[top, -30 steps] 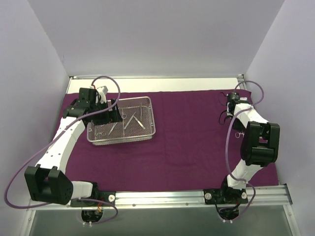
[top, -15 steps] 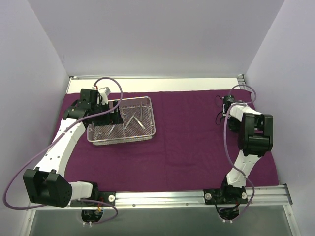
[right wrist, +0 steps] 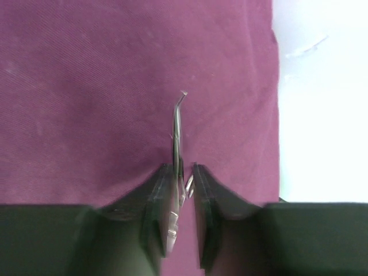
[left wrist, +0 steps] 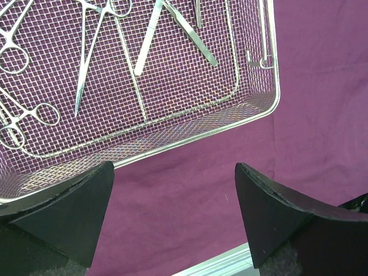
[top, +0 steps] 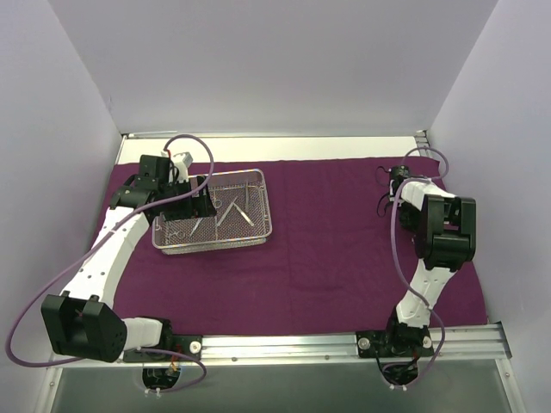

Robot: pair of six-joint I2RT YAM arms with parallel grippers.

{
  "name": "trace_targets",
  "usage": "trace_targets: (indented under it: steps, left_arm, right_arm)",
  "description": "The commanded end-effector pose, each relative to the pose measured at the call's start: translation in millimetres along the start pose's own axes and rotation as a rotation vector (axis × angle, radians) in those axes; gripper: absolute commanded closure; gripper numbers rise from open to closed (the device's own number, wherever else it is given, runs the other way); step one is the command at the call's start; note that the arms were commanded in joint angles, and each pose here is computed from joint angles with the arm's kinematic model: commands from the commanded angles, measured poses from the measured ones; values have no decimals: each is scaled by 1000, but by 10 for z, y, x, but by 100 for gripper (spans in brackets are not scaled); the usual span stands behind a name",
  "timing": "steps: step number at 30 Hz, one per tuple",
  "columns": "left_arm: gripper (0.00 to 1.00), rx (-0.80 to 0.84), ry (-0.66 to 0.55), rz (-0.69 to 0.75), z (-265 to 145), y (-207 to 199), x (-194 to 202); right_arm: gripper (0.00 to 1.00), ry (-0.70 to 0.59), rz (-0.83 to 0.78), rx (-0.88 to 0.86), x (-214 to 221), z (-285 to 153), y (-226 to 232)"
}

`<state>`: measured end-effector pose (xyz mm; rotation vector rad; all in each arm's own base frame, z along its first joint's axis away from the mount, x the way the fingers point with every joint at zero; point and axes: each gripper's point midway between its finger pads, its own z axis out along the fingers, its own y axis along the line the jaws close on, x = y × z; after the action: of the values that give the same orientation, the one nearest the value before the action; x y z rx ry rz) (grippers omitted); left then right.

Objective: Open and lay out the surgical kit
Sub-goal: Place the medical item in the surgical kit.

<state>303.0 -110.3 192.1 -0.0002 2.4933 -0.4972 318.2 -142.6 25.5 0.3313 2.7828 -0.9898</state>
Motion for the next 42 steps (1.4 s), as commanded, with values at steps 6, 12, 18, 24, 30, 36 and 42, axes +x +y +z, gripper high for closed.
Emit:
trace_targets:
  steps: [6,12,18,24,30,36,42]
  left_arm:
    - [6,37,-18,0,34,-37,-58]
    - [6,31,0,-6,87,-14,-44]
    - [6,35,12,-5,120,-15,-40]
    - [6,63,15,-9,128,-65,-45]
    - [6,77,13,-15,151,-77,-32]
    - [6,80,21,-19,189,-56,-19]
    - [6,83,25,-20,213,-52,-19]
  right_arm:
    - [71,18,8,-41,-29,-32,150]
    - [66,-5,19,-57,-34,-106,140]
    - [66,-42,35,-113,-97,-204,159]
    - [67,-34,46,-156,-119,-199,175]
    - [69,-86,156,-153,-288,-286,-115]
    - [71,-61,184,-196,-298,-183,-189]
    - [69,-57,179,-343,-307,-125,-24]
